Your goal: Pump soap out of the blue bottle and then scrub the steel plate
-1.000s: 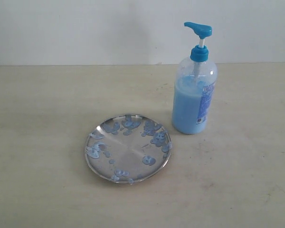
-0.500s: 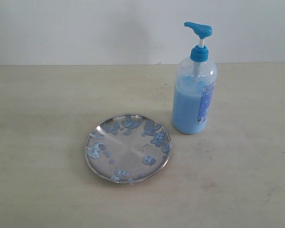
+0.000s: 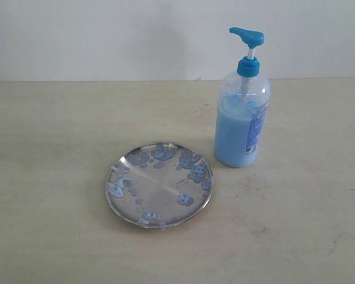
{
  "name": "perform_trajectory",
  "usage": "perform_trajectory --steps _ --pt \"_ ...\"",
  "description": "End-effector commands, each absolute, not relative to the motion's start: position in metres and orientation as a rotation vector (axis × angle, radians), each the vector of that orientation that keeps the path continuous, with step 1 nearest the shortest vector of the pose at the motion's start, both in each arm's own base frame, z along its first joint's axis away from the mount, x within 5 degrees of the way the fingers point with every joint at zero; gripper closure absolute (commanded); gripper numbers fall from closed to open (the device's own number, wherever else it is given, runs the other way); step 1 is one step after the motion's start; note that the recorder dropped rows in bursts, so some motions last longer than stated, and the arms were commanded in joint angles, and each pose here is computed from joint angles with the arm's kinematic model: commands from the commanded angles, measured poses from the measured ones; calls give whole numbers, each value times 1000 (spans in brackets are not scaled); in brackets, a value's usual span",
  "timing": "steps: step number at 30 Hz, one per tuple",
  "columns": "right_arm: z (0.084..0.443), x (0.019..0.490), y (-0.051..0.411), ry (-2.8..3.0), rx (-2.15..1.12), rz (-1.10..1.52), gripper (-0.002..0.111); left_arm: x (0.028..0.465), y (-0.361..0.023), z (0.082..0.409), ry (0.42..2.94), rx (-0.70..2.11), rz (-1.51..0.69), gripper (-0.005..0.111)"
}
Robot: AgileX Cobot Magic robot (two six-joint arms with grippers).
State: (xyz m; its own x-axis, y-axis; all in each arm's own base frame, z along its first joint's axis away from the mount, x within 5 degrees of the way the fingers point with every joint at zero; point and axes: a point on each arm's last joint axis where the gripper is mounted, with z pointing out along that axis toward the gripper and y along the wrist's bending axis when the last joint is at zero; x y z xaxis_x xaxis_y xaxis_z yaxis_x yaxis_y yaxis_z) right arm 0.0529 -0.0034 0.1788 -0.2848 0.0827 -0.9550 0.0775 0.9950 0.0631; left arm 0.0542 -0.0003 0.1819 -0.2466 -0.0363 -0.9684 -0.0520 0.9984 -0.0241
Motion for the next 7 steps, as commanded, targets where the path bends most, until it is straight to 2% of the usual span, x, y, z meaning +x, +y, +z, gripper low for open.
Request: perform_trajectory --steps 1,7 --pt "180 53 -4 1848 106 -5 108 54 -1 184 1809 -71 4 102" --pt "180 53 -4 1848 106 -5 108 54 -3 184 1811 -22 -35 102"
